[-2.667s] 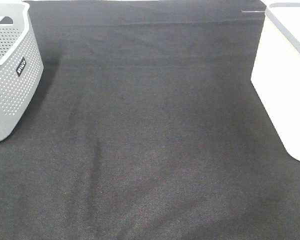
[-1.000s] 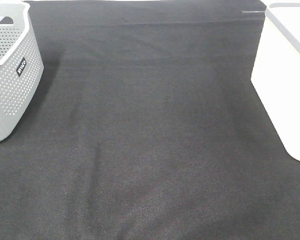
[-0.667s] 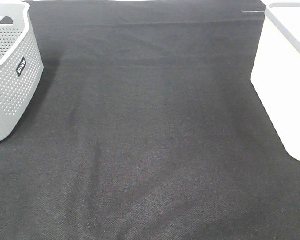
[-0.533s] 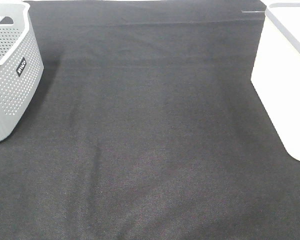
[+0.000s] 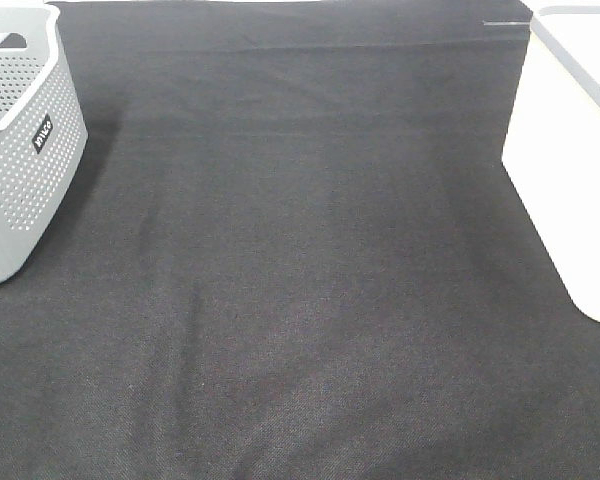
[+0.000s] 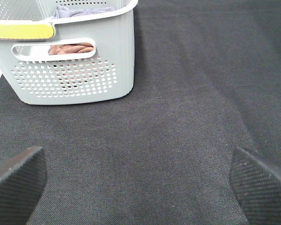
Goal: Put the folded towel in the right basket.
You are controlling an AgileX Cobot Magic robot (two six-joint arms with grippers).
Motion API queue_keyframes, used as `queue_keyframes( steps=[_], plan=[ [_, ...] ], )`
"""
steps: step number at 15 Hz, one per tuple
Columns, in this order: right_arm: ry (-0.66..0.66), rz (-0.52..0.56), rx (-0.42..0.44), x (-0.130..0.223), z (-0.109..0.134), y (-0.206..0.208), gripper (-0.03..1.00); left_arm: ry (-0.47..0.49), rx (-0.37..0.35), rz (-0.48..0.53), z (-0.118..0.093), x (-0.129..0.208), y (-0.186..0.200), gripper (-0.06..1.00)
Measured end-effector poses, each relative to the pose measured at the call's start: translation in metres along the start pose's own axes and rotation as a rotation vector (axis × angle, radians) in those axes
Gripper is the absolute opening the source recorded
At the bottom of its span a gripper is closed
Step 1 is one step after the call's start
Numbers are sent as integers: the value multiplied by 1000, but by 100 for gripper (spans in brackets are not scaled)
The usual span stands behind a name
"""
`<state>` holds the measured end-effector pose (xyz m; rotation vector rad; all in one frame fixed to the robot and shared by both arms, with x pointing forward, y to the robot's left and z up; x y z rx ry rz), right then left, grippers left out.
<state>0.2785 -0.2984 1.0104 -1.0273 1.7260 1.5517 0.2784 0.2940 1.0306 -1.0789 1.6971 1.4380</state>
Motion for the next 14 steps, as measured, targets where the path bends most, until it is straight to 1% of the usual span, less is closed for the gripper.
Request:
queue_keyframes(
  steps=[14],
  plan=[
    [0, 0, 0, 0, 0, 0, 96, 0, 0, 0, 0, 0, 0, 99]
  ],
)
Point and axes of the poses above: a point on each arm's last joint axis where the gripper is mounted, y pointing back along that axis away from the gripper, z along the wrist's bending axis when the last joint is at zero, x = y × z, the point moved 5 cm from there along -y, pointing out along that axis toward the gripper, and after that the axes turned 11 degrees about y, right-handed, at the moved point
